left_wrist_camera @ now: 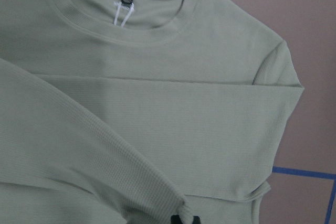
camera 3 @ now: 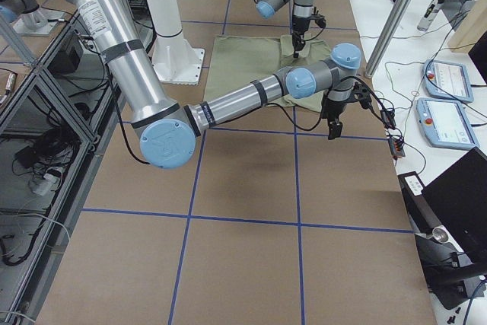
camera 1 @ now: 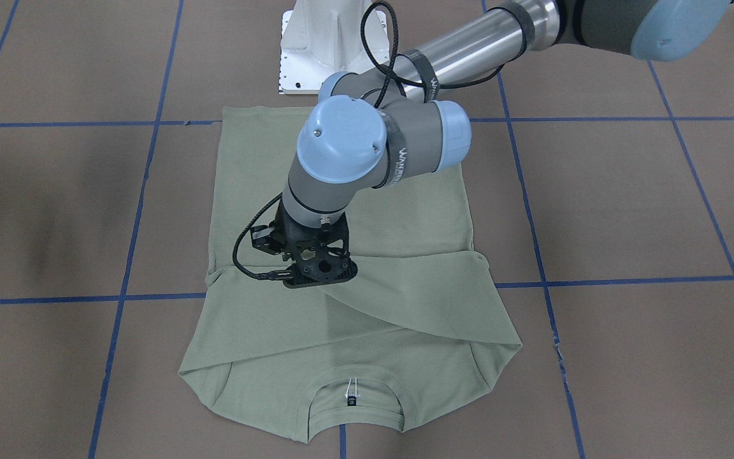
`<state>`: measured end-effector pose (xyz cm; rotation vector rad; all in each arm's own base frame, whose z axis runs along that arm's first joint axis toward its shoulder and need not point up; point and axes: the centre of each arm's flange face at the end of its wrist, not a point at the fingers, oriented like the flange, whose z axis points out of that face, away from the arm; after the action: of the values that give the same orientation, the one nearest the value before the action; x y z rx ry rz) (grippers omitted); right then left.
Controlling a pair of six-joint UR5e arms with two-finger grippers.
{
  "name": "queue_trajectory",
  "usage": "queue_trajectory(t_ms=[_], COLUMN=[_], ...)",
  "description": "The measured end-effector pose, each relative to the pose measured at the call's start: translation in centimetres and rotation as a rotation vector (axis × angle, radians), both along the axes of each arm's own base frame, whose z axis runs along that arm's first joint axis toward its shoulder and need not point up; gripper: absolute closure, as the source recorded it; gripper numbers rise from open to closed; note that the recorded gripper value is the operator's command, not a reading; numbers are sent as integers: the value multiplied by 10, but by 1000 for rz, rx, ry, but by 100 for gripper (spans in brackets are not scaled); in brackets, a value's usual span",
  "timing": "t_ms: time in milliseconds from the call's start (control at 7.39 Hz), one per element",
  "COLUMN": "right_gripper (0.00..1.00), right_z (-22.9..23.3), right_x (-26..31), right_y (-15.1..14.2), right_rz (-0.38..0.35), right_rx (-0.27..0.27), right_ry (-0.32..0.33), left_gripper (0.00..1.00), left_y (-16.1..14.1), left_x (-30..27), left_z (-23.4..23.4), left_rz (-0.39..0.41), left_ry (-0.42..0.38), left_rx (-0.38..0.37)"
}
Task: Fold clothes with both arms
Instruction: 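Carry the sleeve with the left gripper across the shirt body and release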
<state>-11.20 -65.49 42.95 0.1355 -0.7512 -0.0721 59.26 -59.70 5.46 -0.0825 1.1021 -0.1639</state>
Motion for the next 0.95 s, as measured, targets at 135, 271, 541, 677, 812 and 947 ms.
queue_trajectory(t_ms=[135,271,541,677,812,947], right_gripper=[0,0,0,0,0,0], right_z=[5,7,8,7,6,5], right_x=[2,3,3,2,0,-3], right_y=[2,2,3,3,2,2], right_rz=[-1,-1,-1,-2,-1,-1], right_rx=[-4,-6,-6,-5,-5,-5], right_ry=[0,0,1,2,2,1], left_gripper=[100,81,0,0,0,0], left_y=[12,18,28,32,33,32], left_x=[26,44,69,78,81,81], left_z=[3,1,-5,-5,-4,-3], left_rz=[-15,-30,-88,-125,-143,-140], left_ry=[11,26,59,64,66,63], left_rx=[17,20,-1,6,18,46])
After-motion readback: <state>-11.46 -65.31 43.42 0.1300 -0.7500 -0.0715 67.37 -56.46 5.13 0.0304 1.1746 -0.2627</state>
